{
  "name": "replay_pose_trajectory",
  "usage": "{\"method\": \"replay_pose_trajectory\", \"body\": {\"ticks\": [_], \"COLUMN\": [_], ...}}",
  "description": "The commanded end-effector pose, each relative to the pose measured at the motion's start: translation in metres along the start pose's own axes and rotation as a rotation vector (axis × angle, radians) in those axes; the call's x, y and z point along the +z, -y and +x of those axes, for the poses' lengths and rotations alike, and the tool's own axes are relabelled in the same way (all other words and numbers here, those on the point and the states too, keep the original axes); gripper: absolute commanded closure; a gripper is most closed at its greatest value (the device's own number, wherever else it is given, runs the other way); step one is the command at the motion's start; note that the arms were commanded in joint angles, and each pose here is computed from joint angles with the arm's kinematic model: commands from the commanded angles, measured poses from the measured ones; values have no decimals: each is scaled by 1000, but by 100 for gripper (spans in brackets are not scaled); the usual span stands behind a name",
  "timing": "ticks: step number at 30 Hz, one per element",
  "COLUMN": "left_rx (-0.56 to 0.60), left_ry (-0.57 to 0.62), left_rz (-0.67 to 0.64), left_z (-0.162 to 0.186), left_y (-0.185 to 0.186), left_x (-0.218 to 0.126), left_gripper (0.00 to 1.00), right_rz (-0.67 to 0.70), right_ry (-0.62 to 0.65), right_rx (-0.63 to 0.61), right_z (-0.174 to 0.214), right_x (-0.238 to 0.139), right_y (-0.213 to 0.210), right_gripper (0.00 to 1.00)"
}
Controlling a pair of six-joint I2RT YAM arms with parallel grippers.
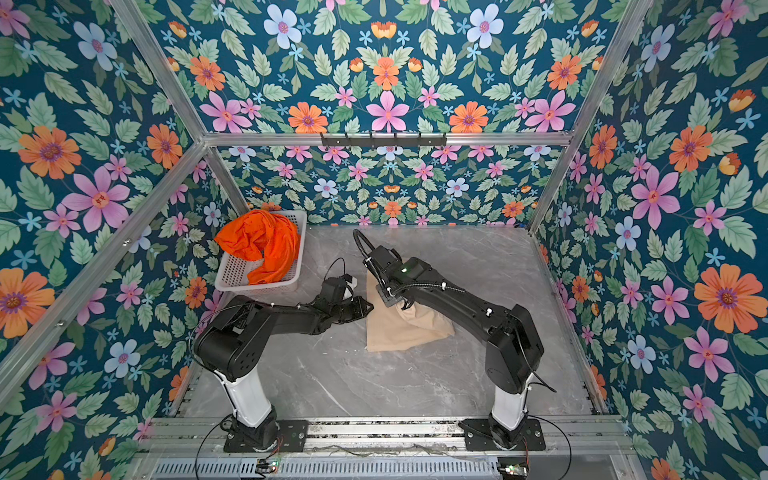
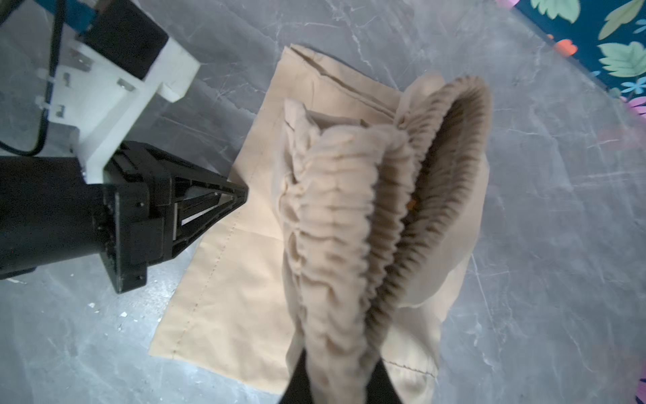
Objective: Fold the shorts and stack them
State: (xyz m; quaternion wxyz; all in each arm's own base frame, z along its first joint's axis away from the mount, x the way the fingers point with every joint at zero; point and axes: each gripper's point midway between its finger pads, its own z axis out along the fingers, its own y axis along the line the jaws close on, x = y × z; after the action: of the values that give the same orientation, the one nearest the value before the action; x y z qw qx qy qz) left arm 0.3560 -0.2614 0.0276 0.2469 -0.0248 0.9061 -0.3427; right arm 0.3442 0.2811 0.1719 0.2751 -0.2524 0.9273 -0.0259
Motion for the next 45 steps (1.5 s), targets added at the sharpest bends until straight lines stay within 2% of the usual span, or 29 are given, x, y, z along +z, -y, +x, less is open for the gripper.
{"method": "replay_pose_trajectory", "body": {"ticks": [1, 7, 12, 20, 25, 29, 35, 39, 42, 45], "left_rx": [-12, -10, -6, -1, 0, -1, -7, -7, -5, -1], "left_ry": [-34, -33, -30, -29, -27, -30, -26, -25, -20, -10], "left_rz": [-52, -53, -59, -61, -62, -62, -60, -62, -63, -83], "left_z": [9, 9, 8, 7, 7, 8, 6, 6, 3, -1], "left_y": [-12, -12, -12, -11, -11, -12, -11, -11, -9, -8], "left_x": [1, -1, -2, -4, -5, -4, -3, -4, -6, -14], "left_gripper": [77, 77, 77, 77, 77, 77, 77, 76, 74, 68], "right_rz": [-35, -13, 82, 206, 265, 178, 81, 0, -96, -191], "right_ry": [-13, -104, -96, 97, 165, 189, 106, 66, 35, -2], "right_rx": [24, 79, 179, 324, 409, 377, 272, 278, 295, 297], "right_z": [-1, 12, 17, 12, 16, 4, 3, 9, 14, 18], "right_x": [7, 31, 40, 7, -4, 7, 43, 58, 65, 68], "right_y": [-13, -19, -6, 35, 65, 49, -4, -30, -49, -68], "right_gripper": [91, 90, 90, 91, 91, 92, 92, 90, 83, 66]}}
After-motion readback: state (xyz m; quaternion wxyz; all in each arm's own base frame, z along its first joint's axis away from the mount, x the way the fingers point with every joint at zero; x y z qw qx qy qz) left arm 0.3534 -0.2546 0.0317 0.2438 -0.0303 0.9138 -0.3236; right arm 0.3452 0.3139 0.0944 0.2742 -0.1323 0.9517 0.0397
